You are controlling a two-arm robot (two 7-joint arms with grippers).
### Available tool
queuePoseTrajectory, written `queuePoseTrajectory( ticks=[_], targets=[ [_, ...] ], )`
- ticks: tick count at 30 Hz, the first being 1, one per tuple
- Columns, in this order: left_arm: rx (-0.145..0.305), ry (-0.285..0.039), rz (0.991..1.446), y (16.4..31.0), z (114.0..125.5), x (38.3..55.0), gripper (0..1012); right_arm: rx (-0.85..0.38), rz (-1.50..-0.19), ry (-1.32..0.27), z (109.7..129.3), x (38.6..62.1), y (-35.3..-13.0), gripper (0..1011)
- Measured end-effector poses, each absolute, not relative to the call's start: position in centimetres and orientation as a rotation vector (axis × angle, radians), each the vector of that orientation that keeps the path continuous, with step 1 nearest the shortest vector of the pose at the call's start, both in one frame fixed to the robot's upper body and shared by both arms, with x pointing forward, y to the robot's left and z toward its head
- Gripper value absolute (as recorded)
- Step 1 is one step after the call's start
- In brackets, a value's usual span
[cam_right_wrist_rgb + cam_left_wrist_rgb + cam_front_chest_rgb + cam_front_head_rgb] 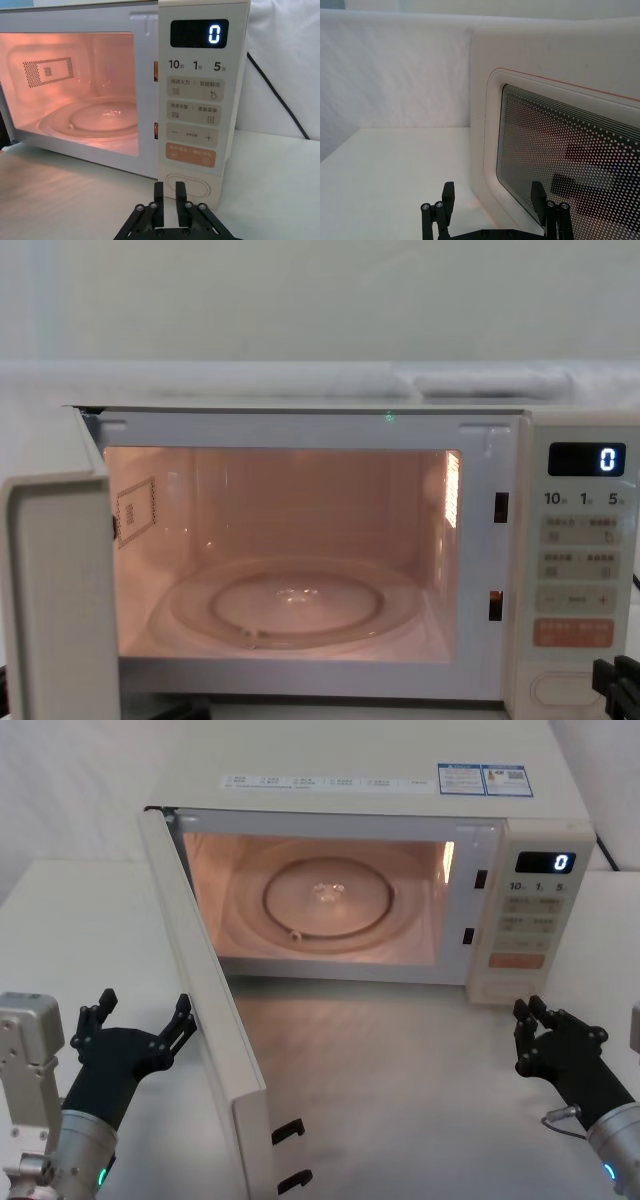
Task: Press the button to open the microwave door with one hand; close the microwave door with the other hand.
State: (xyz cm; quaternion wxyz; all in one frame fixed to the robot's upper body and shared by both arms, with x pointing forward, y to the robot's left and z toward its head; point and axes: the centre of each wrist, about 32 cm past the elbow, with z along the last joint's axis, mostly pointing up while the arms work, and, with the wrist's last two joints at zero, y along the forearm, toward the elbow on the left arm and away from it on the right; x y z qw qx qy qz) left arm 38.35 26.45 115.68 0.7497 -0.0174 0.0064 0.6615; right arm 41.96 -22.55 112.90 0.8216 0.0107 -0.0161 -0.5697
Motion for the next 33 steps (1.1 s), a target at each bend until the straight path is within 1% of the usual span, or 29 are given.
queuePoseTrajectory(
  ticks=[1, 3, 4, 7, 8, 10, 11, 14, 15, 16, 17, 18, 19, 20, 21, 23, 26, 27, 29, 30, 33],
  targets=[
    [-0.038, 0.014, 1.446, 26.45, 115.68, 38.35, 1001, 0.026, -1.211, -0.032, 112.87, 41.93, -22.62, 175],
    [-0.038, 0.014, 1.446, 26.45, 115.68, 38.35, 1001, 0.026, -1.211, -0.032, 112.87, 41.93, -22.63, 215],
    [-0.038, 0.014, 1.446, 26.45, 115.68, 38.35, 1001, 0.026, -1.211, -0.032, 112.87, 41.93, -22.62, 270],
    [-0.038, 0.014, 1.446, 26.45, 115.68, 38.35, 1001, 0.026, -1.211, -0.032, 112.87, 41.93, -22.62, 329],
    [-0.038, 0.014, 1.446, 26.45, 115.68, 38.35, 1001, 0.026, -1.211, -0.032, 112.87, 41.93, -22.61, 386],
    [-0.038, 0.014, 1.446, 26.45, 115.68, 38.35, 1001, 0.026, -1.211, -0.032, 112.87, 41.94, -22.6, 424],
    [-0.038, 0.014, 1.446, 26.45, 115.68, 38.35, 1001, 0.025, -1.212, -0.032, 112.88, 41.94, -22.6, 483],
    [-0.038, 0.014, 1.446, 26.45, 115.68, 38.35, 1001, 0.025, -1.212, -0.033, 112.88, 41.95, -22.6, 541],
    [-0.038, 0.014, 1.446, 26.45, 115.68, 38.35, 1001, 0.025, -1.212, -0.033, 112.89, 41.95, -22.6, 612],
    [-0.038, 0.014, 1.446, 26.45, 115.68, 38.35, 1001, 0.025, -1.212, -0.033, 112.89, 41.95, -22.6, 612],
    [-0.038, 0.014, 1.446, 26.45, 115.68, 38.35, 1001, 0.025, -1.212, -0.033, 112.89, 41.96, -22.61, 651],
    [-0.038, 0.014, 1.446, 26.45, 115.68, 38.35, 1001, 0.024, -1.213, -0.033, 112.89, 41.96, -22.61, 712],
    [-0.038, 0.014, 1.446, 26.45, 115.68, 38.35, 1001, 0.024, -1.213, -0.033, 112.9, 41.96, -22.61, 730],
    [-0.038, 0.014, 1.446, 26.45, 115.68, 38.35, 1001, 0.024, -1.213, -0.034, 112.9, 41.96, -22.61, 770],
    [-0.038, 0.014, 1.446, 26.45, 115.68, 38.35, 1001, 0.024, -1.213, -0.034, 112.9, 41.97, -22.61, 770],
    [-0.038, 0.014, 1.446, 26.45, 115.68, 38.35, 1001, 0.024, -1.213, -0.034, 112.9, 41.97, -22.61, 844],
    [-0.038, 0.014, 1.446, 26.45, 115.68, 38.35, 1001, 0.023, -1.214, -0.034, 112.91, 41.98, -22.6, 912],
    [-0.038, 0.014, 1.446, 26.45, 115.68, 38.35, 1001, 0.023, -1.214, -0.034, 112.91, 41.98, -22.6, 960],
    [-0.038, 0.014, 1.446, 26.45, 115.68, 38.35, 1001, 0.023, -1.214, -0.034, 112.9, 41.98, -22.6, 977],
    [-0.038, 0.014, 1.446, 26.45, 115.68, 38.35, 1001, 0.023, -1.214, -0.034, 112.9, 41.98, -22.6, 1002],
    [-0.038, 0.014, 1.446, 26.45, 115.68, 38.35, 1001, 0.023, -1.214, -0.033, 112.89, 41.98, -22.59, 1002]
  ],
)
